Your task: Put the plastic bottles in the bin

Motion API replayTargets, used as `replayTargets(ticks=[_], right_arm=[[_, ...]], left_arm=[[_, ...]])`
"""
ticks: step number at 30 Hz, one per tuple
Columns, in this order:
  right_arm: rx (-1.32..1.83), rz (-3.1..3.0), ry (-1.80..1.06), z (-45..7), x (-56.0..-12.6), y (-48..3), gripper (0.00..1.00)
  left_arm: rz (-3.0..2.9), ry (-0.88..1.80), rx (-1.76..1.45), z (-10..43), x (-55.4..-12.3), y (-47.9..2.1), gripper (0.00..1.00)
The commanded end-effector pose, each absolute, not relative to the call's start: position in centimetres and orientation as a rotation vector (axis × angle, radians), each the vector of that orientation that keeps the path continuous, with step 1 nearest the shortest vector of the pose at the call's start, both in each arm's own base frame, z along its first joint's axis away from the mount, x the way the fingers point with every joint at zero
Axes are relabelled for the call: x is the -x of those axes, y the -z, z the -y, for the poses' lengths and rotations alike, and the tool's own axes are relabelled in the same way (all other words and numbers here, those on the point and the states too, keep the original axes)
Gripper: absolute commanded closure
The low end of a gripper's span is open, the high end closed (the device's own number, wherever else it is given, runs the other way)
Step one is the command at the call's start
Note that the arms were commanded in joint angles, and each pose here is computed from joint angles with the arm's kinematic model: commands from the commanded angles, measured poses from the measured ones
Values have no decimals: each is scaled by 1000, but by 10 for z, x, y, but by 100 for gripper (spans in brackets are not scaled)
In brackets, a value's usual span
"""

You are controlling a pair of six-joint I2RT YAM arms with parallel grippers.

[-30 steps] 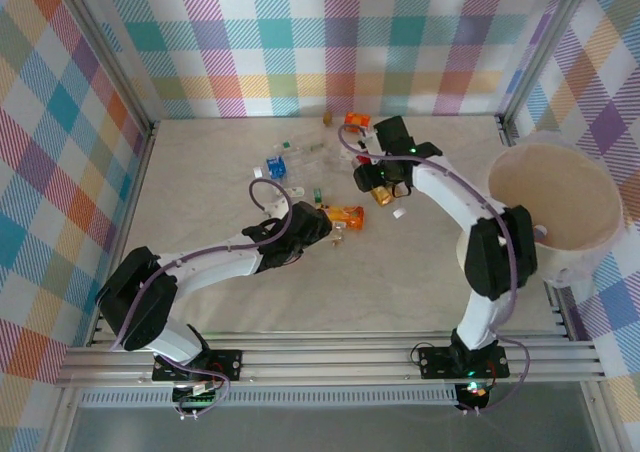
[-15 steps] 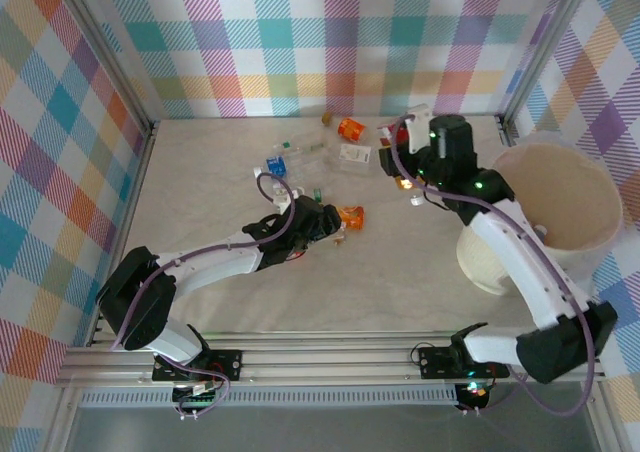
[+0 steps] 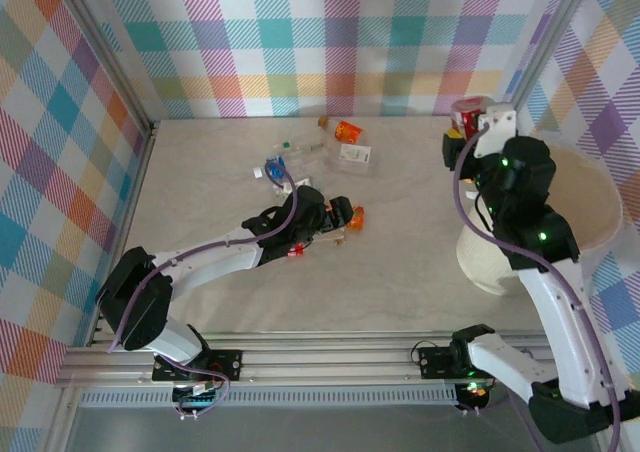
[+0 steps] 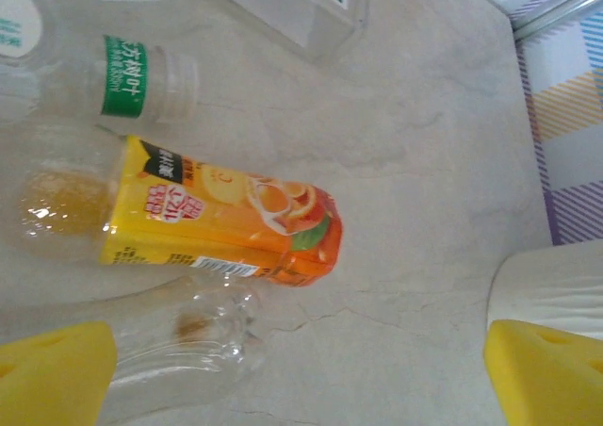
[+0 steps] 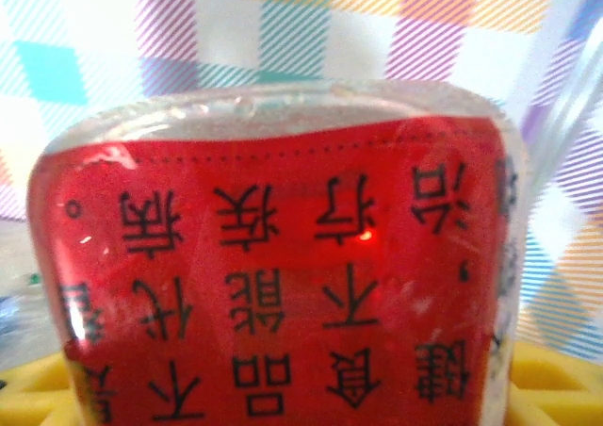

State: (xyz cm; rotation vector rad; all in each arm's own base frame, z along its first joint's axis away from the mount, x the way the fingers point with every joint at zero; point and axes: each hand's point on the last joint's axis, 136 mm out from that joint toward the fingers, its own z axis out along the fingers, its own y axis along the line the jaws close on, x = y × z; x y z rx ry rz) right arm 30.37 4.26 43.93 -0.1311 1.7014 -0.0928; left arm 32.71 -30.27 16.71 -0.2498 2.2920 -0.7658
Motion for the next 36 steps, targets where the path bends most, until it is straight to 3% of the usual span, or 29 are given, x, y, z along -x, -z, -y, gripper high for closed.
replayTargets(ticks=[1, 8, 16, 28, 36], right_arm=[[23, -1615, 283, -4, -288, -461, 45], [-174, -1565, 520, 59, -264, -468, 45], [-349, -1679, 665, 109, -269, -433, 43], [-603, -1728, 871, 163, -246, -400, 42], [-757, -1726, 866, 181, -234, -381, 34]], left_arm=[[-2234, 825, 206, 313, -334, -191, 0], [-2239, 809, 200, 314, -336, -190, 0], [-2246, 757, 174, 309, -336, -196, 0], [-2351, 319, 113, 235, -329, -178, 0], [-2518, 149, -25, 185, -325, -152, 0]])
